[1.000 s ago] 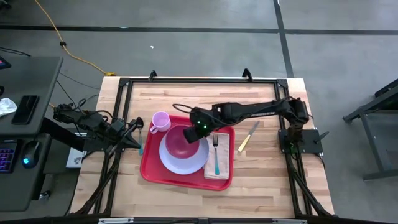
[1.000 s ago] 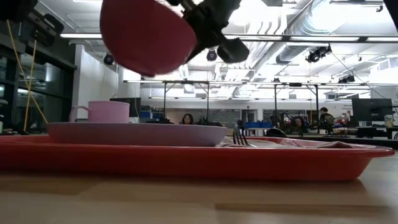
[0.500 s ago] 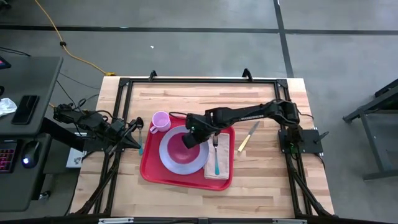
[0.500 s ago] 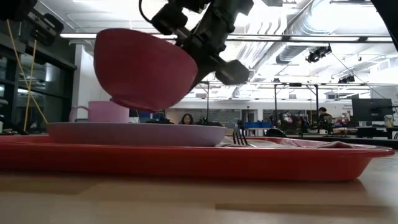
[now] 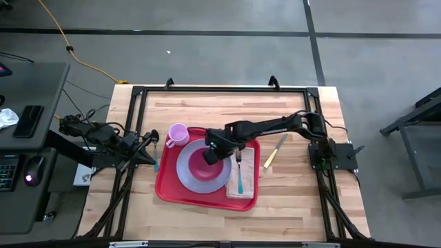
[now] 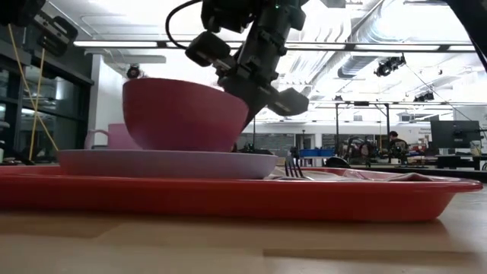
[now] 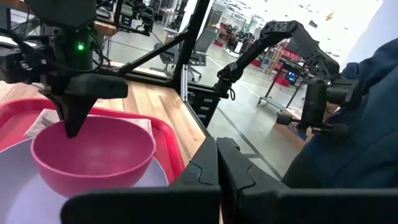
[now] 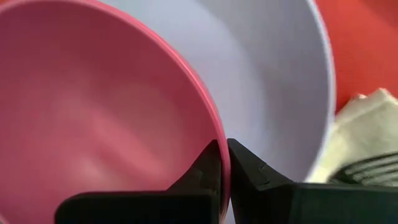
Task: Set up tray
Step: Put the red bowl on top of the blue plate
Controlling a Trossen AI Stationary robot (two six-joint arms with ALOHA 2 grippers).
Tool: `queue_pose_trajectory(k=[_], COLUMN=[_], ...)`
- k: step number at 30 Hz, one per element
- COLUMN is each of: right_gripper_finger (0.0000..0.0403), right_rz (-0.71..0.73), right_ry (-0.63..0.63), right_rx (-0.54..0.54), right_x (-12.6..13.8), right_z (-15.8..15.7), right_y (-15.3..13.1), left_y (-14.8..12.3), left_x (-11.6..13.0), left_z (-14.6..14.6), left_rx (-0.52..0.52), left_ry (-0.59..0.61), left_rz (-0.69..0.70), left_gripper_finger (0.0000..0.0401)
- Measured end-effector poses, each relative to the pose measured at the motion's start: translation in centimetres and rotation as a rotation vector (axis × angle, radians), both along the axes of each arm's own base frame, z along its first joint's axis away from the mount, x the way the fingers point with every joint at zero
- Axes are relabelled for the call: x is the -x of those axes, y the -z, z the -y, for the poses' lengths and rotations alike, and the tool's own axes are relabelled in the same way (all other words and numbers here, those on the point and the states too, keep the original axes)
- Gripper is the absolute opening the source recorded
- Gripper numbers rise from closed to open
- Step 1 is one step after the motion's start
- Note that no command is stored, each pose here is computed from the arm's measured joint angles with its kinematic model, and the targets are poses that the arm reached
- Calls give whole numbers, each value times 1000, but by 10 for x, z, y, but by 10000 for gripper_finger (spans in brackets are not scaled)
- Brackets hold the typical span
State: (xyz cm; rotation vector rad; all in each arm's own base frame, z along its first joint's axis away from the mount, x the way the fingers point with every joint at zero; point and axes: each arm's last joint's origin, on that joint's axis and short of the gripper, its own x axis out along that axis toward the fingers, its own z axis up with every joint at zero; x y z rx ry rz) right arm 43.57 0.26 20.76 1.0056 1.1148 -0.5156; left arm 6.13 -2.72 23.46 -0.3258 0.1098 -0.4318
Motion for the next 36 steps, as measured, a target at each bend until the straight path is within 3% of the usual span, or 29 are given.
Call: queue_pose_trajectory(k=[36], right_gripper_finger=[1], right_rz=[65], right_ry=[-71], right_rx=[6], right_x=[-6], right_z=[13], right_y=[2], left_y=[0], left_x=[0], left_z=[0], left_rx=[-2], left_ry=[3], left_rz=[-5], left_gripper_finger=[21])
